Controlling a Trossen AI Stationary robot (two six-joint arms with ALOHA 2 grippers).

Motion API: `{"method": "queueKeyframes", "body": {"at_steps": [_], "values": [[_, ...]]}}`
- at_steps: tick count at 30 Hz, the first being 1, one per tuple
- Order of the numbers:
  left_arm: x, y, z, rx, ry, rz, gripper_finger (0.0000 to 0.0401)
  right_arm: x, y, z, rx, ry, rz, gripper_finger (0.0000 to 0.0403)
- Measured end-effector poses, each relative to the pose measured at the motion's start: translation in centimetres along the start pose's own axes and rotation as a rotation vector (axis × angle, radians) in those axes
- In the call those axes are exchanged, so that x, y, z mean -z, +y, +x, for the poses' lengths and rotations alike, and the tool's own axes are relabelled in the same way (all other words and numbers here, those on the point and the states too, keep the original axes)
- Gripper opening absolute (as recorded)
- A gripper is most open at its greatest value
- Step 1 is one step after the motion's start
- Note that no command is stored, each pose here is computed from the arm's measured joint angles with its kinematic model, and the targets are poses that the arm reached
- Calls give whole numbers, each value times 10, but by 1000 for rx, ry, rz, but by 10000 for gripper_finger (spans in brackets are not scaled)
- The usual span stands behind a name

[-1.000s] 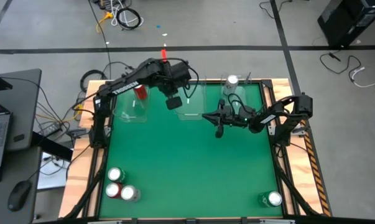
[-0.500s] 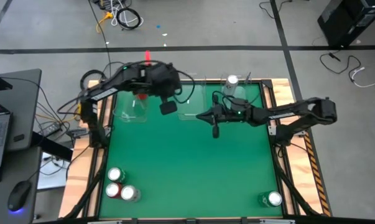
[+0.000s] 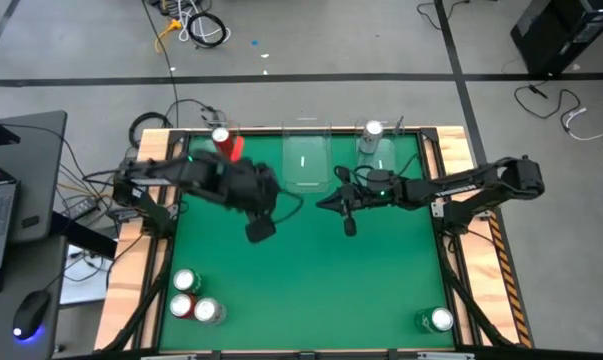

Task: Sort soda cans
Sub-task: Put the left green soda can into the center transparent bin

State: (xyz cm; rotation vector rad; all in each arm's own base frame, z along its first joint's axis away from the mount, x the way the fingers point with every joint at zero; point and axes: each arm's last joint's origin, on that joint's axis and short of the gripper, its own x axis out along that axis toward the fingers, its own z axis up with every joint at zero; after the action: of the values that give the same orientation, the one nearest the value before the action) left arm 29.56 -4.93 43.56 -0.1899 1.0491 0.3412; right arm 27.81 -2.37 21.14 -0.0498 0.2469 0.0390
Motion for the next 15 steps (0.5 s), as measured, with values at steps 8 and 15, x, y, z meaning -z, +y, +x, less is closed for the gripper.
{"method": "queueKeyframes", "body": {"at_steps": [8, 15], "values": [[63, -42, 44, -5, 327, -153, 0, 13, 10, 13, -34, 35, 29, 36], [122, -74, 67, -59, 616, -294, 0, 18, 16, 19, -56, 36, 32, 35]]}}
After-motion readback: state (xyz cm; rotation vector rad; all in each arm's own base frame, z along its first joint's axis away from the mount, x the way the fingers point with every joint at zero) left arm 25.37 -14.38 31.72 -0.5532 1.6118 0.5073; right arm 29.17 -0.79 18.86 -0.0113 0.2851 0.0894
